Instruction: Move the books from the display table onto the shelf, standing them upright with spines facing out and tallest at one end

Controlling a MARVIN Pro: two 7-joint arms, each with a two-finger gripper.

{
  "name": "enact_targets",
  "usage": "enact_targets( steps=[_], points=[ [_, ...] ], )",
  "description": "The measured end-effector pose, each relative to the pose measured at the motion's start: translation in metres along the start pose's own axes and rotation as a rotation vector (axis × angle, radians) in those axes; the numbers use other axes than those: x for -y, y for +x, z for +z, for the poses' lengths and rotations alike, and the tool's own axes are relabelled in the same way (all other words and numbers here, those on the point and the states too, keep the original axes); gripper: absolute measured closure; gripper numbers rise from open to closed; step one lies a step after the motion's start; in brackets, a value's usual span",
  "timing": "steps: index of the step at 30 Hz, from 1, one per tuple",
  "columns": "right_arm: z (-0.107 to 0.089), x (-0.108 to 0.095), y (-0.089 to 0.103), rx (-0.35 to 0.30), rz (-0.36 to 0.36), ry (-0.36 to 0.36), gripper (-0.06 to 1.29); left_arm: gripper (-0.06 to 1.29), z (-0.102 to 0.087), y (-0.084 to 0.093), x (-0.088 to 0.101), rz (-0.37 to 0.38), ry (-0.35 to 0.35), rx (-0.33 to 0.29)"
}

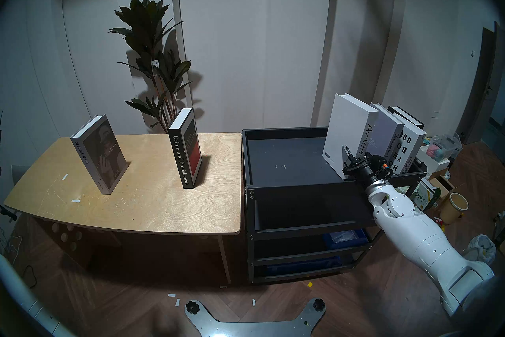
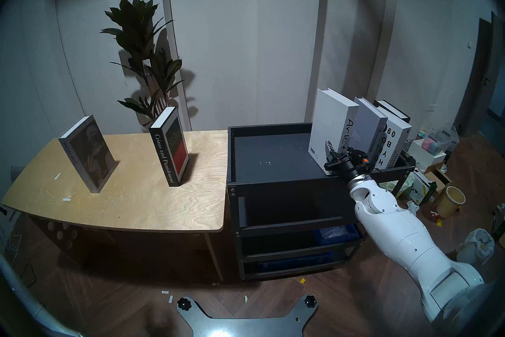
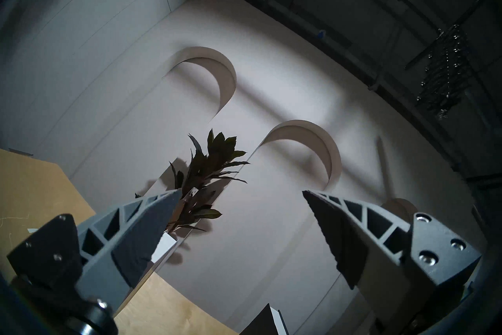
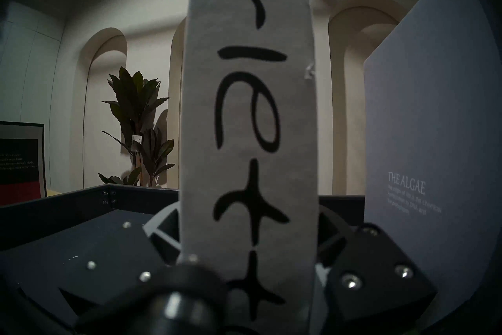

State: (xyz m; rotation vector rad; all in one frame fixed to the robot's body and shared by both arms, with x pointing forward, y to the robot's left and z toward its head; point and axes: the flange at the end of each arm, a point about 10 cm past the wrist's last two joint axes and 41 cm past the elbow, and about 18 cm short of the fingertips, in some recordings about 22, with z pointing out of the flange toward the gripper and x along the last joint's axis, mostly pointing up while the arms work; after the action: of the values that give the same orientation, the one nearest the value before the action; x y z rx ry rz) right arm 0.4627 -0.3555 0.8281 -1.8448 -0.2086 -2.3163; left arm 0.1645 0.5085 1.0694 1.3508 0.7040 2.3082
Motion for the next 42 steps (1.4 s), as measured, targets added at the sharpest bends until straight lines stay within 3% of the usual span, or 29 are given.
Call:
enact_targets(
  steps=[9,11,14,16,26,34,42],
  points=[
    [-0.006,-0.003,0.001,-0.016,0.013,0.004,0.7,0.0,0.001,-0.005,0.003,0.044,-0.083,-0.041],
    [-0.007,-0.004,0.001,-0.02,0.016,0.004,0.61,0.0,0.001,-0.006,0.003,0.061,-0.102,-0.051],
    [-0.008,-0.006,0.002,-0.028,0.021,0.003,0.05,0.0,0.002,-0.008,0.002,0.093,-0.14,-0.069],
    [-0.008,-0.007,0.003,-0.032,0.023,0.003,0.0,0.0,0.002,-0.01,0.002,0.11,-0.157,-0.076],
    [-0.002,-0.009,0.023,-0.099,0.033,0.013,0.0,0.0,0.002,-0.019,0.0,0.224,-0.269,-0.118],
    [0.011,-0.005,0.066,-0.225,0.034,0.049,0.0,0.0,0.001,-0.027,0.001,0.318,-0.37,-0.146],
    [0.019,-0.005,0.125,-0.4,0.029,0.066,0.0,0.0,0.0,-0.03,-0.001,0.416,-0.494,-0.173]
  ],
)
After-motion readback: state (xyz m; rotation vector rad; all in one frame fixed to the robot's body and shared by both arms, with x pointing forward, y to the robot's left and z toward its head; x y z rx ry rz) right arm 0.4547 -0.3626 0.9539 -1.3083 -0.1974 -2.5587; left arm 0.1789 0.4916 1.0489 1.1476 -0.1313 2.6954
